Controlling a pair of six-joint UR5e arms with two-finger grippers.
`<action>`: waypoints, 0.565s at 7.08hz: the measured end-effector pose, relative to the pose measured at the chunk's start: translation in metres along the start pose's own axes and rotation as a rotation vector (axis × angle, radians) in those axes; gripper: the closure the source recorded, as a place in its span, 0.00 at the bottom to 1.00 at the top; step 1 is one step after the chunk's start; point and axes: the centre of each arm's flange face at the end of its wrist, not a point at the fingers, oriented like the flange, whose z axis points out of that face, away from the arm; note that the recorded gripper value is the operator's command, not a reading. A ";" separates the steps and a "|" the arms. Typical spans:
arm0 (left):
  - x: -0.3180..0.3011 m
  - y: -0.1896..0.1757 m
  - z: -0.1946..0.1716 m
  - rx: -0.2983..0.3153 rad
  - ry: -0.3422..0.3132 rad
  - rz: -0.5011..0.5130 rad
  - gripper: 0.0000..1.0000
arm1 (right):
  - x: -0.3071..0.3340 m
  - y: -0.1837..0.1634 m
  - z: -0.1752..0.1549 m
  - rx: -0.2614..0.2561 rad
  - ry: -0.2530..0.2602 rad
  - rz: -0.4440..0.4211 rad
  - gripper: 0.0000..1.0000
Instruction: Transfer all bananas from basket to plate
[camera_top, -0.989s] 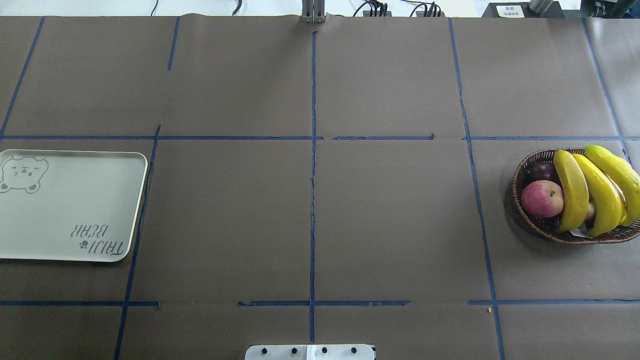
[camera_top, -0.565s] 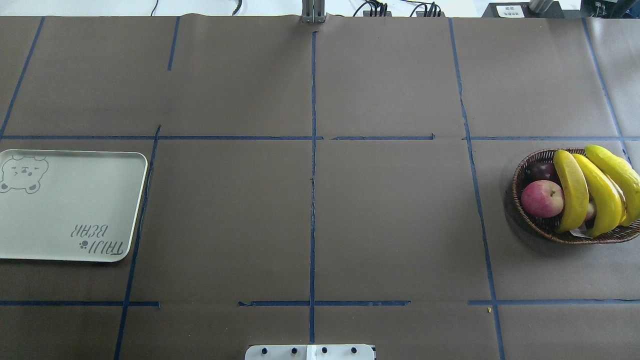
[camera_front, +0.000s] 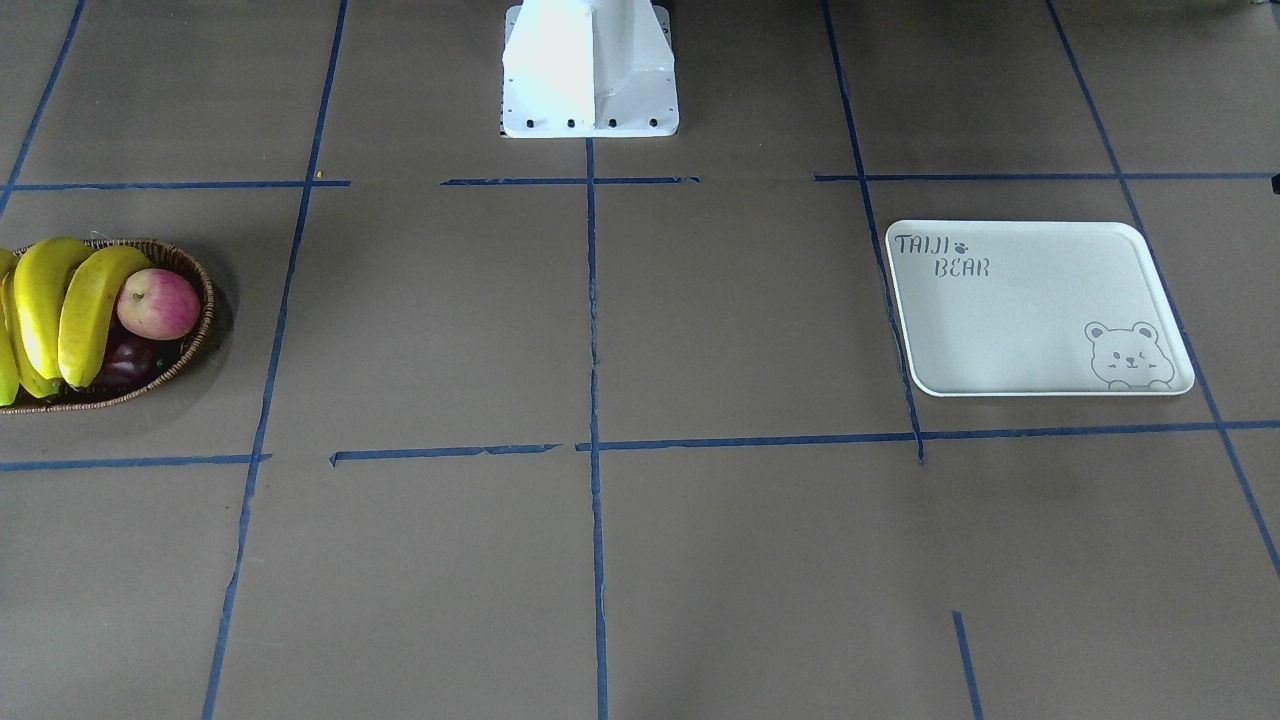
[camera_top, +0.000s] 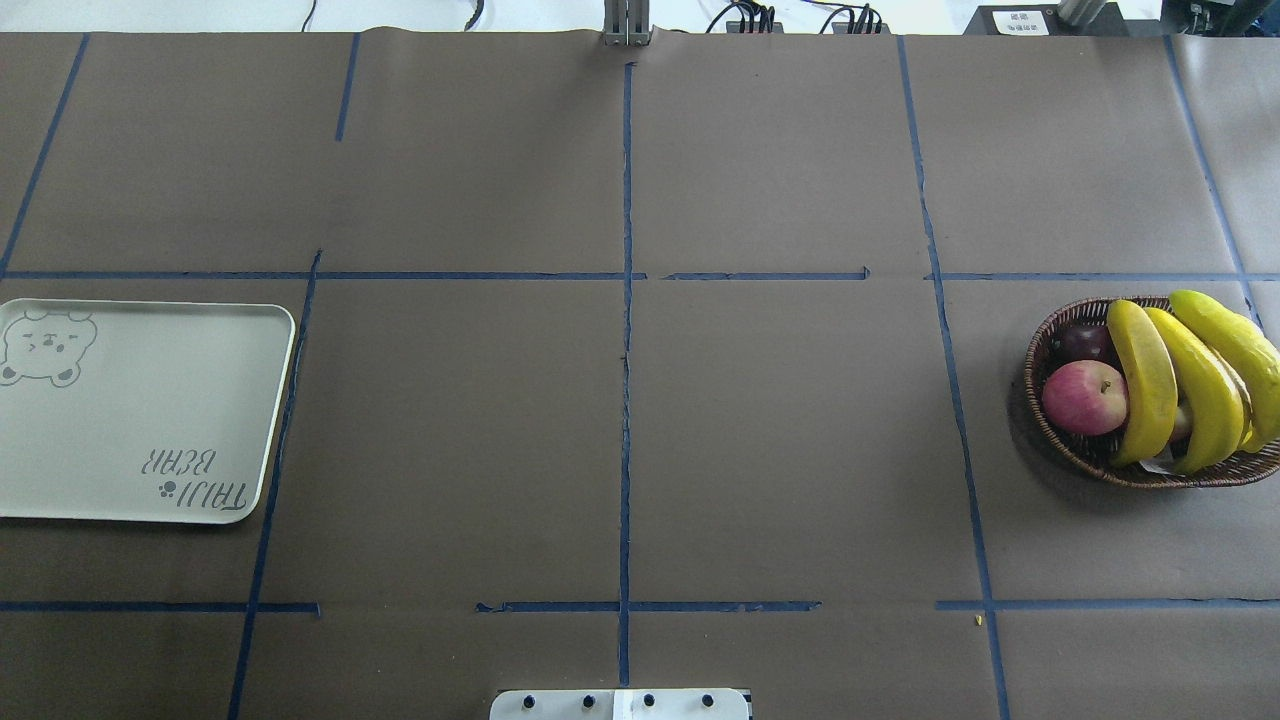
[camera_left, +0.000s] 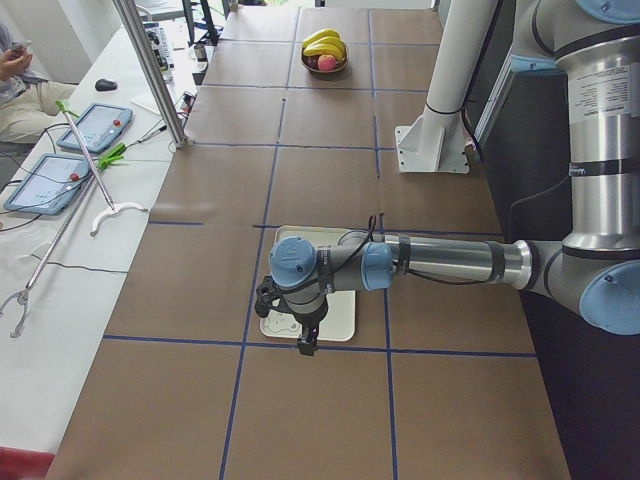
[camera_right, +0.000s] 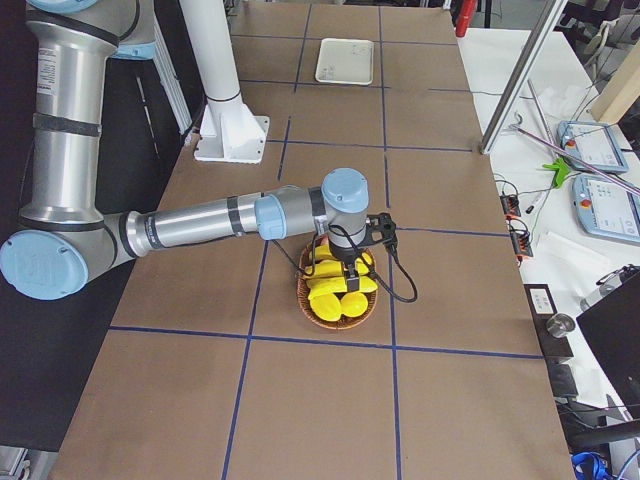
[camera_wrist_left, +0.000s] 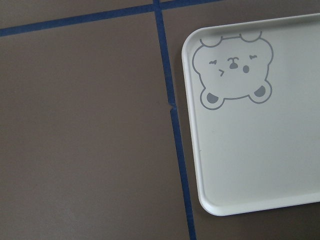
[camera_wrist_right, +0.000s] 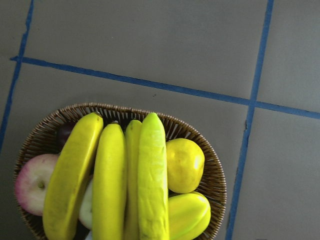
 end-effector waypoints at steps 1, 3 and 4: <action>0.000 0.000 0.000 -0.001 0.000 -0.001 0.00 | -0.026 -0.003 -0.005 0.032 -0.014 -0.005 0.00; -0.001 0.001 0.001 -0.002 -0.002 -0.002 0.00 | -0.078 -0.006 0.003 0.058 -0.024 0.008 0.03; -0.001 0.001 0.001 -0.003 -0.002 -0.003 0.00 | -0.103 -0.006 0.010 0.063 -0.001 0.052 0.03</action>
